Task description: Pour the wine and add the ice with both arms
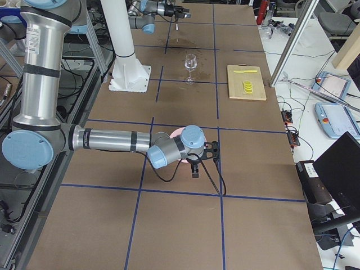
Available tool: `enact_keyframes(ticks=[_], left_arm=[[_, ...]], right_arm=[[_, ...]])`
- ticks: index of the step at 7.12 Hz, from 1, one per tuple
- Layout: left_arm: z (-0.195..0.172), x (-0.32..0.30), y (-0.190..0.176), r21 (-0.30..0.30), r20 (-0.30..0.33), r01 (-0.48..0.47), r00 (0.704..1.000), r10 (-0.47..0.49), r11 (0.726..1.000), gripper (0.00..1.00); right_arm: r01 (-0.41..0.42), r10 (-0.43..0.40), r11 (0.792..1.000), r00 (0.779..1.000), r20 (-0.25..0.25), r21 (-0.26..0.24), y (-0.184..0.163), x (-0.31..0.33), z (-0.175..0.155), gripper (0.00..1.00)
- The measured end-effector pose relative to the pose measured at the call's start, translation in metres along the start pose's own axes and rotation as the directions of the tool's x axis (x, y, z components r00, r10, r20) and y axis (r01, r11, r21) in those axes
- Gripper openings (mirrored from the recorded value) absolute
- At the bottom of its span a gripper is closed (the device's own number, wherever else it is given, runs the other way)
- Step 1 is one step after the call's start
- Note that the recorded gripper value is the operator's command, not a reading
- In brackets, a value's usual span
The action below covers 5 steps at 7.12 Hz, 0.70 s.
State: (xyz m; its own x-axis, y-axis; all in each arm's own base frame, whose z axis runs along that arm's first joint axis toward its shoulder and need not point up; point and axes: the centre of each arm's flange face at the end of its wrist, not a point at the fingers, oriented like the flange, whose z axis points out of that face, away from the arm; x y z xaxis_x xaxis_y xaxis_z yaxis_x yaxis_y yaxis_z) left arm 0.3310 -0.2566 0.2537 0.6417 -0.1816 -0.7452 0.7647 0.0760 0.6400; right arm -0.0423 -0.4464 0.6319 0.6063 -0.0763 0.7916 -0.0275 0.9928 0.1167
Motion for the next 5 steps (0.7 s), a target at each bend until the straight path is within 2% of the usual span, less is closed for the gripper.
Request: enact_keyframes(ticks=[2, 3, 5], left_arm=[[0.022, 0.012, -0.037, 0.066, 0.077, -0.146, 0.987, 0.141, 0.987, 1.0], [0.026, 0.017, -0.049, 0.074, 0.111, -0.267, 0.96, 0.258, 0.961, 1.0], [0.028, 0.034, -0.068, 0.064, 0.172, -0.506, 0.855, 0.49, 0.86, 1.0]], right_arm=[[-0.003, 0.003, 1.0, 1.0, -0.002, -0.004, -0.004, 0.002, 0.004, 1.0], [-0.004, 0.004, 1.0, 1.0, -0.002, -0.005, -0.004, 0.002, 0.004, 1.0], [-0.003, 0.003, 1.0, 1.0, -0.001, -0.005, -0.005, 0.002, 0.005, 1.0]])
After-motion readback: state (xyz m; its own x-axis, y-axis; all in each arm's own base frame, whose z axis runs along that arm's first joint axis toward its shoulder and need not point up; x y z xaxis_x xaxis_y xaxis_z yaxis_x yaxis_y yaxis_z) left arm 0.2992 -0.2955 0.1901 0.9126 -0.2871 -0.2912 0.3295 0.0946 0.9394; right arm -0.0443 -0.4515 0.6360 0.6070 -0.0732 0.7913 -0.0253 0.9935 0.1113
